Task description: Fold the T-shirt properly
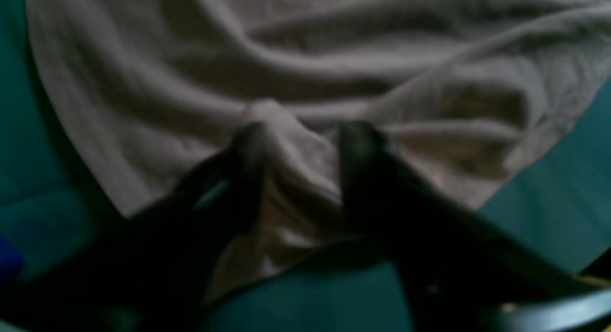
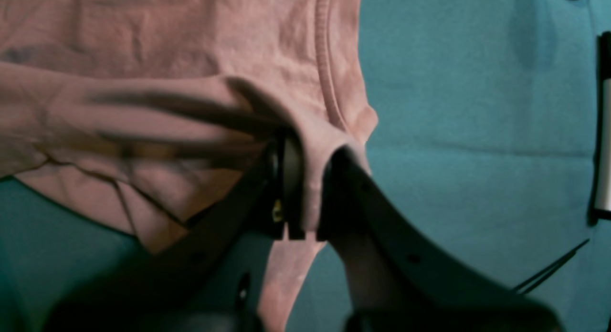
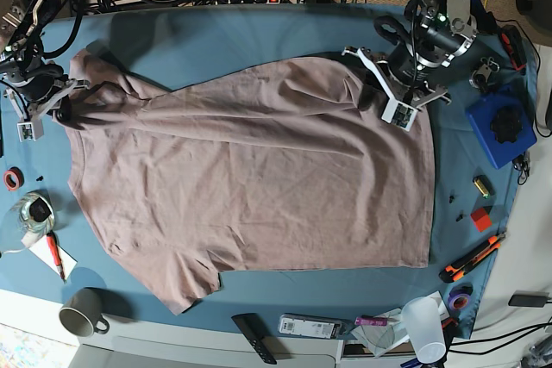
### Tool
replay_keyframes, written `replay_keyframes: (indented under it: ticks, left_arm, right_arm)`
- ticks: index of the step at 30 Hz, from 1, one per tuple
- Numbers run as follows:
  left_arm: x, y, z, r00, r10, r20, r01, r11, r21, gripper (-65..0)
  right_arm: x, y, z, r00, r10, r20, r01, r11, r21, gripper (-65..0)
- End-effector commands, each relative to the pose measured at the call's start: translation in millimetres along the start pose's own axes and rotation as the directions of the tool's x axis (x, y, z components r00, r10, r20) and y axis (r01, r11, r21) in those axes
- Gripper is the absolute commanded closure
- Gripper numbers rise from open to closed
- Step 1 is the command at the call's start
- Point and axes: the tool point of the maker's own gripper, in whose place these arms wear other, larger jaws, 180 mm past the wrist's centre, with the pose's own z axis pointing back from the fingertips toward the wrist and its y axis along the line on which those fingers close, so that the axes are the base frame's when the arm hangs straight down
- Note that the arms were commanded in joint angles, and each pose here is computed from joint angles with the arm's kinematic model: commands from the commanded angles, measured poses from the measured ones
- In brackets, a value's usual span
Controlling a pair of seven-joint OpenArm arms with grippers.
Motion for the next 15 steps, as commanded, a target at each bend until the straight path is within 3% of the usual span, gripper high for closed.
replay_keyframes:
  ticks: [1,15]
  left_arm:
    - [14,0,3,0.999,-0.003,0.054,0.003,1.000,-0.001,-29.8]
    - [-23,15,-23,0.996,0.045,-0.072,-0.044,0.999,0.023,-29.9]
  right_arm:
    - [16,-8,6,0.999,0.023,0.045,-0.022,0.999,-0.024,0.0]
    - [15,-9,6,0.999,0.023,0.036,-0.023,0.999,-0.024,0.0]
